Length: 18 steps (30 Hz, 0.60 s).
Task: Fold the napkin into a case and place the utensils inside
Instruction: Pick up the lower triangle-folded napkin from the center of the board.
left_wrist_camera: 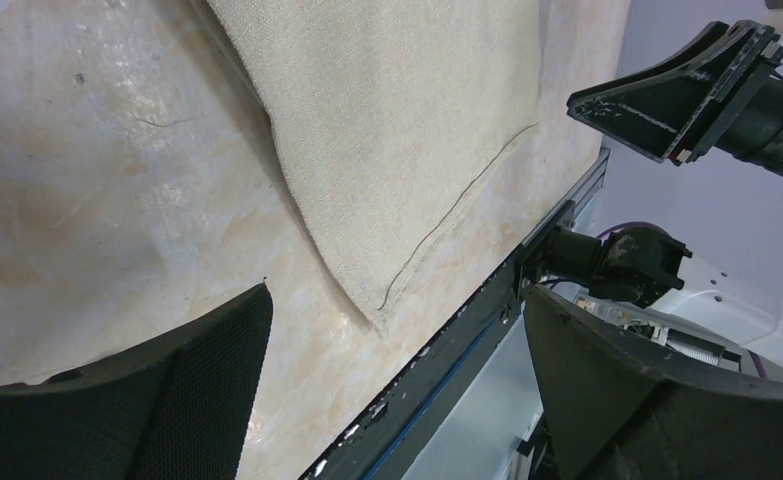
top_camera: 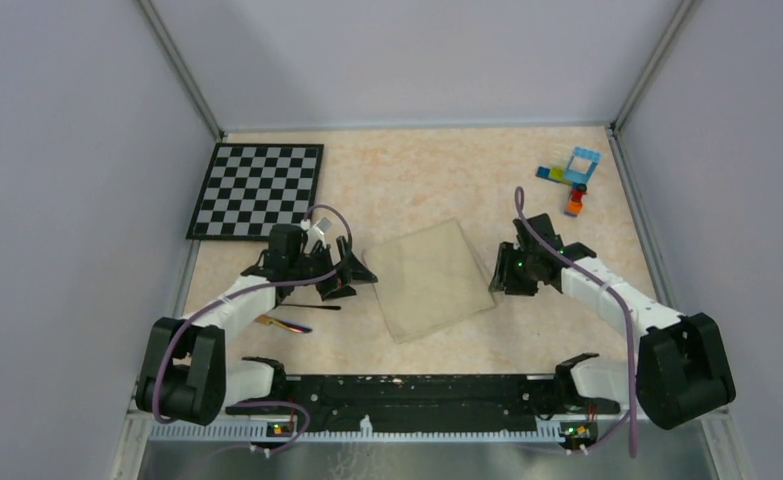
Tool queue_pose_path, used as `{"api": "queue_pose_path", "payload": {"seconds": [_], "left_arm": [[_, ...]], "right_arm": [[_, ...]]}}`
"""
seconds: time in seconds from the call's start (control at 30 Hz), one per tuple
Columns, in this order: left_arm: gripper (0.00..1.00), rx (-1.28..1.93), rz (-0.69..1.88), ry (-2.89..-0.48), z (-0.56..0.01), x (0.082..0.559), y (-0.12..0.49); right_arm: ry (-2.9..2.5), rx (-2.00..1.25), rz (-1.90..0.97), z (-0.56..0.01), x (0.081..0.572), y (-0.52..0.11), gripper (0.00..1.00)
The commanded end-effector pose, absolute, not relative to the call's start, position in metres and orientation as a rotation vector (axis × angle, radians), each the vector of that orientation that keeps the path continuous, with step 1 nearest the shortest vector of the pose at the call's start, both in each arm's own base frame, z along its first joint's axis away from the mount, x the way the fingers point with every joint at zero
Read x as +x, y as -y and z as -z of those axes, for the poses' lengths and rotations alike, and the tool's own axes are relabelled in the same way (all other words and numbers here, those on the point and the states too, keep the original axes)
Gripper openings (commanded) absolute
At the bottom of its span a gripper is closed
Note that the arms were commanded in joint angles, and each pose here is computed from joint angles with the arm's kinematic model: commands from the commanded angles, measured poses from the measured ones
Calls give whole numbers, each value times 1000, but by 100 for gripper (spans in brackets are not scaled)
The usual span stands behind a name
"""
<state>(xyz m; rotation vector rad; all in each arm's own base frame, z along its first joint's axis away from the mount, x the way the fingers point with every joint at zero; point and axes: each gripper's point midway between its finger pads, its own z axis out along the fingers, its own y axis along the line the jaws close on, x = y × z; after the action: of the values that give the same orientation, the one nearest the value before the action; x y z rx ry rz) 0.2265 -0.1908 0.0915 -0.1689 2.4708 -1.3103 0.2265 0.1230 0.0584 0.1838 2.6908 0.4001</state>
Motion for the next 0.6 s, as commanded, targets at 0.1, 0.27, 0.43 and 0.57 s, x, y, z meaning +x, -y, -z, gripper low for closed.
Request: {"api": "queue_pose_path", "payload": {"seconds": [0.1, 0.27, 0.43, 0.57], "left_arm": [[99, -89, 1294, -2402, -111, 236, 192], [99, -87, 1285, -2409, -109, 235, 191], [99, -84, 1287, -2406, -110, 235, 192], [99, -83, 1282, -2407, -109, 233, 191]], "right_arm": [[-2726, 116, -470, -51, 224, -133, 32], [-2753, 107, -472, -44, 221, -134, 28], [-2787, 94, -468, -37, 217, -136, 28], [-2817, 90, -450, -31, 213, -136, 28]]}}
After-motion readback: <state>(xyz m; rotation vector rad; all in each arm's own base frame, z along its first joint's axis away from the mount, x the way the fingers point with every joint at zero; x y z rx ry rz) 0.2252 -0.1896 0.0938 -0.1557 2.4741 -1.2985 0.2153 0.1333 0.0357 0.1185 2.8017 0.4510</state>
